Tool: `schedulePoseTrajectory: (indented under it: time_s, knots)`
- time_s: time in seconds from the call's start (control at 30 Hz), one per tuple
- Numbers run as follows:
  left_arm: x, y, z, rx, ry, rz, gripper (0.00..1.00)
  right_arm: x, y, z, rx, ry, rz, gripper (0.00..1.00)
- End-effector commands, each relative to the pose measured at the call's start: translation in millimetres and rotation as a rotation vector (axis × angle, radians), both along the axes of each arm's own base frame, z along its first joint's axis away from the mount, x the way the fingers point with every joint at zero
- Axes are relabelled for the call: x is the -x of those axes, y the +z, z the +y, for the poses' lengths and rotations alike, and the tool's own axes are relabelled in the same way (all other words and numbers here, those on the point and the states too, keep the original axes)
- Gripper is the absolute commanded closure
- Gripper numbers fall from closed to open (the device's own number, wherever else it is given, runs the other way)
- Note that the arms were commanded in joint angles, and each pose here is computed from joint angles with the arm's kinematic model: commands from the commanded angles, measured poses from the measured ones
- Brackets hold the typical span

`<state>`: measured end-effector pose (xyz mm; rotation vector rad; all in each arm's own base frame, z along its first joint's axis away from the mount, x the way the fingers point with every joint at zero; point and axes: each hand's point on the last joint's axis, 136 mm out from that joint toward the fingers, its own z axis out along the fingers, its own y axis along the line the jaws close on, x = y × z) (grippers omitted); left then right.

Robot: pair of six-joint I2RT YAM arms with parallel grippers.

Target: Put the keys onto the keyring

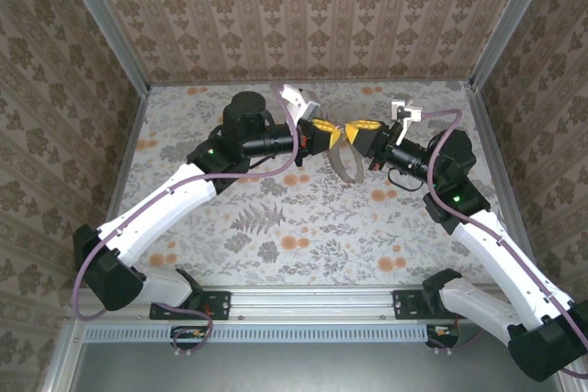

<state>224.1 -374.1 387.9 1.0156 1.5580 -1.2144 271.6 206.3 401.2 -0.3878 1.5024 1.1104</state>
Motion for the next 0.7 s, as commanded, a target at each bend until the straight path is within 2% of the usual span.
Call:
schedulePoseTrajectory:
  time_s: [0.0,0.27,0.67]
  knots:
    - [13,33,-1,0.069,-0.049,-0.062,1.0,1,10,2,0.018,-0.001,-0.045,1.0]
    - [26,44,-3,0.109,-0.125,-0.032,1.0,-1,0,1,0.069,-0.018,-0.051,1.0]
    - [25,49,-6,0.125,-0.124,-0.02,1.0,0,-10,7,0.113,0.001,-0.045,1.0]
